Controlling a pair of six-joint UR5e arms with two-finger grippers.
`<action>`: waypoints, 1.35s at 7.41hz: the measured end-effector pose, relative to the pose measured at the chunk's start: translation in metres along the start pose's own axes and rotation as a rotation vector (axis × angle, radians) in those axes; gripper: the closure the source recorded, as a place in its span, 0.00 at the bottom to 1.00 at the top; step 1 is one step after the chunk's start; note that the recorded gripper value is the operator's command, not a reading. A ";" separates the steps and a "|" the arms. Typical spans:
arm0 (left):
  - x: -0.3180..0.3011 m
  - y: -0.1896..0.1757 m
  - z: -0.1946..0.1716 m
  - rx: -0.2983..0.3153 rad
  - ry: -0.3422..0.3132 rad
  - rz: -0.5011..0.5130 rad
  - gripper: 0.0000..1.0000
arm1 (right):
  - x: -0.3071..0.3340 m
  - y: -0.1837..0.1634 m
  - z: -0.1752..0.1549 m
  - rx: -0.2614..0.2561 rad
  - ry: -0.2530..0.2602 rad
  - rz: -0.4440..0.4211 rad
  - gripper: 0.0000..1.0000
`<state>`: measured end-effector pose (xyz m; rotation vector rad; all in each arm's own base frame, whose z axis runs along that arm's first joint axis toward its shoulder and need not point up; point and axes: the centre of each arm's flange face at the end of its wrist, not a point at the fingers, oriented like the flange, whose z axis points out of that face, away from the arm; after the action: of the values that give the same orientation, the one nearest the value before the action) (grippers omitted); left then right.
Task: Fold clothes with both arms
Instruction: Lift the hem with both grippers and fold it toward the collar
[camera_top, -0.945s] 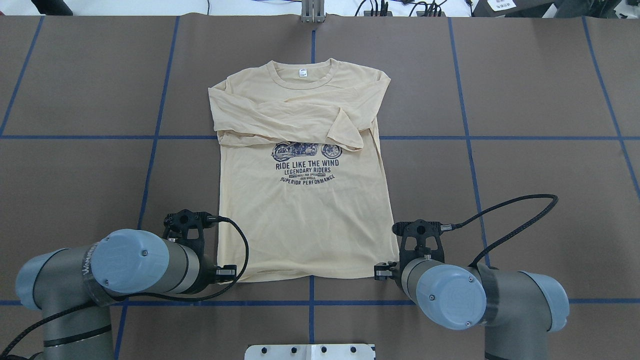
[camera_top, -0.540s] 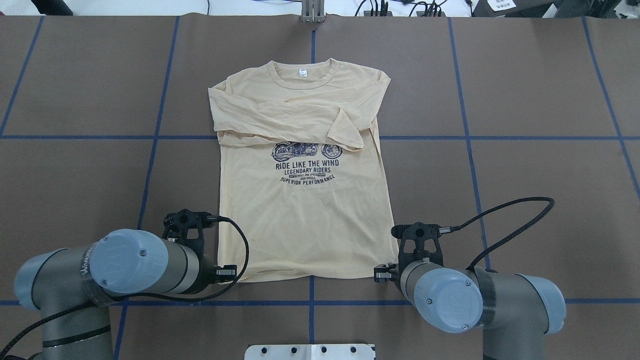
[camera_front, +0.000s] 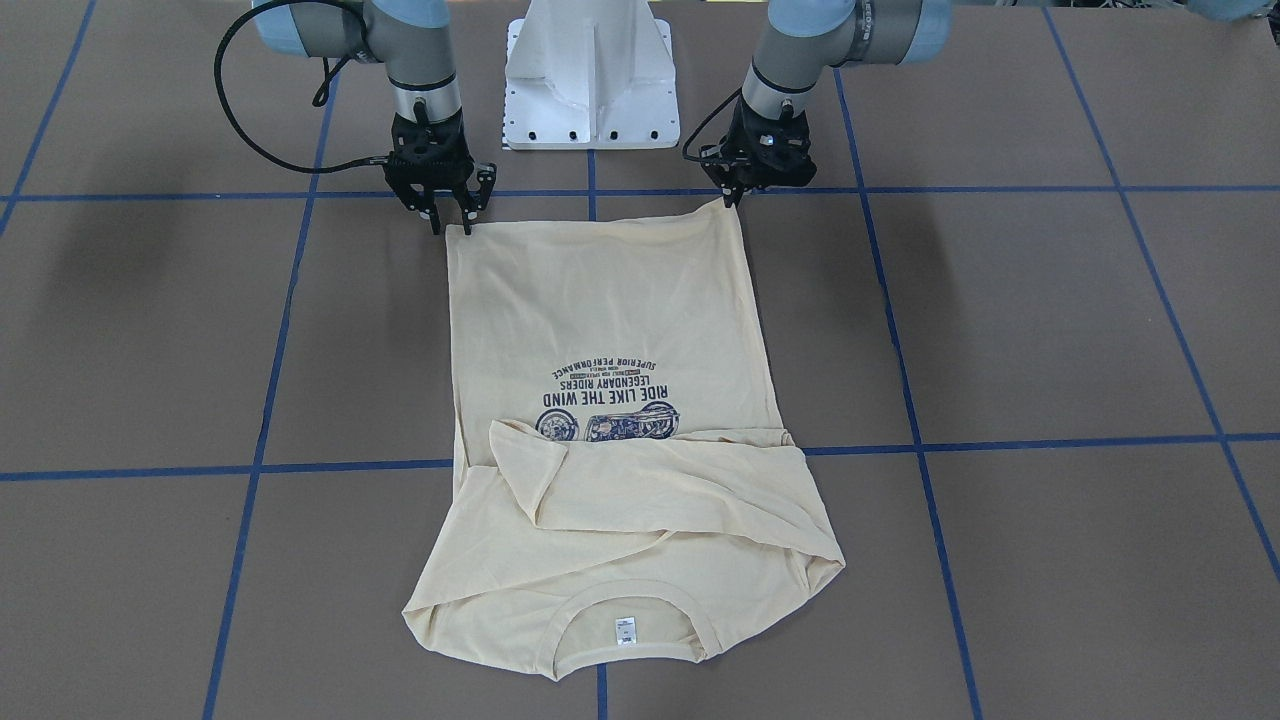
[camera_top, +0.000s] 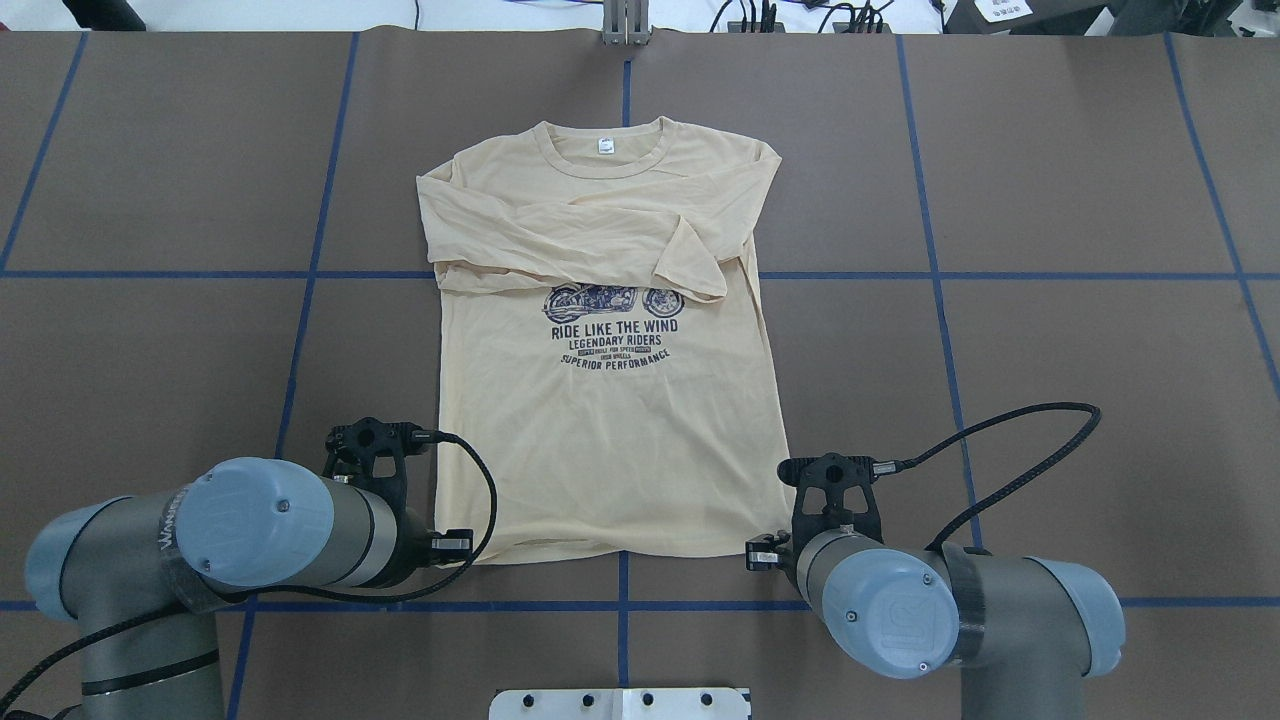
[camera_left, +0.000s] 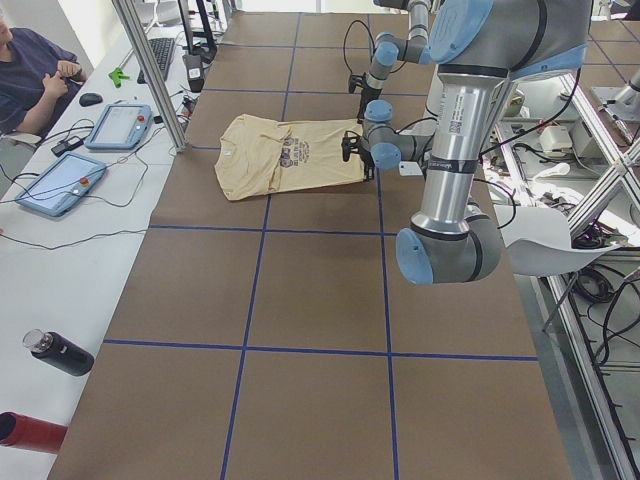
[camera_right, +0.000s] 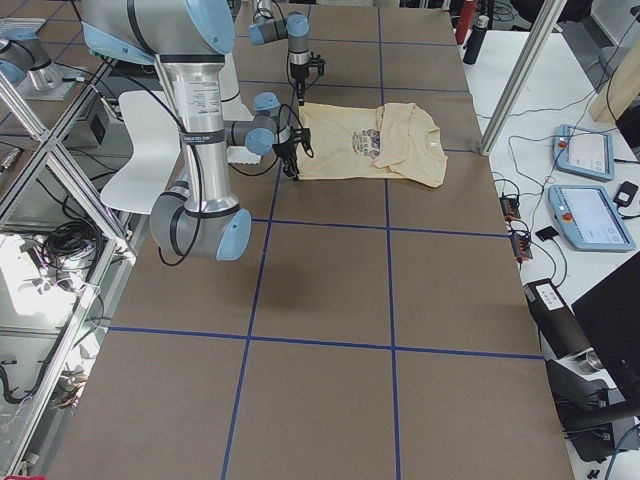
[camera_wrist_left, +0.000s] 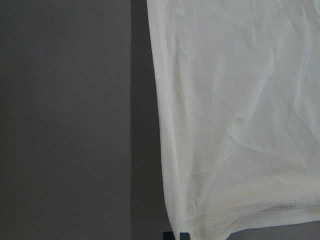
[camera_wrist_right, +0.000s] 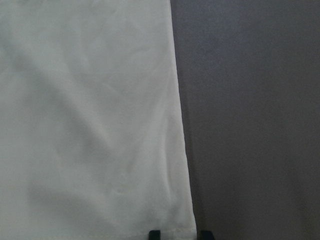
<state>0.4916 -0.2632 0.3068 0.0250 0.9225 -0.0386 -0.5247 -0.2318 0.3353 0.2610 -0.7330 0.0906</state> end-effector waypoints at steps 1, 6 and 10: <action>0.000 0.000 -0.001 0.001 0.002 0.000 1.00 | -0.001 0.000 -0.001 0.005 -0.001 0.000 1.00; 0.004 0.003 -0.020 -0.004 0.034 0.006 1.00 | -0.006 -0.012 -0.057 -0.021 -0.074 0.018 1.00; 0.018 0.065 -0.142 -0.174 0.151 0.068 1.00 | 0.020 0.007 -0.225 -0.267 -0.179 -0.020 1.00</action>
<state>0.3926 -0.1928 0.2069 -0.1037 1.0725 0.1079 -0.3649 -0.1649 0.1900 0.0210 -0.9103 -0.0508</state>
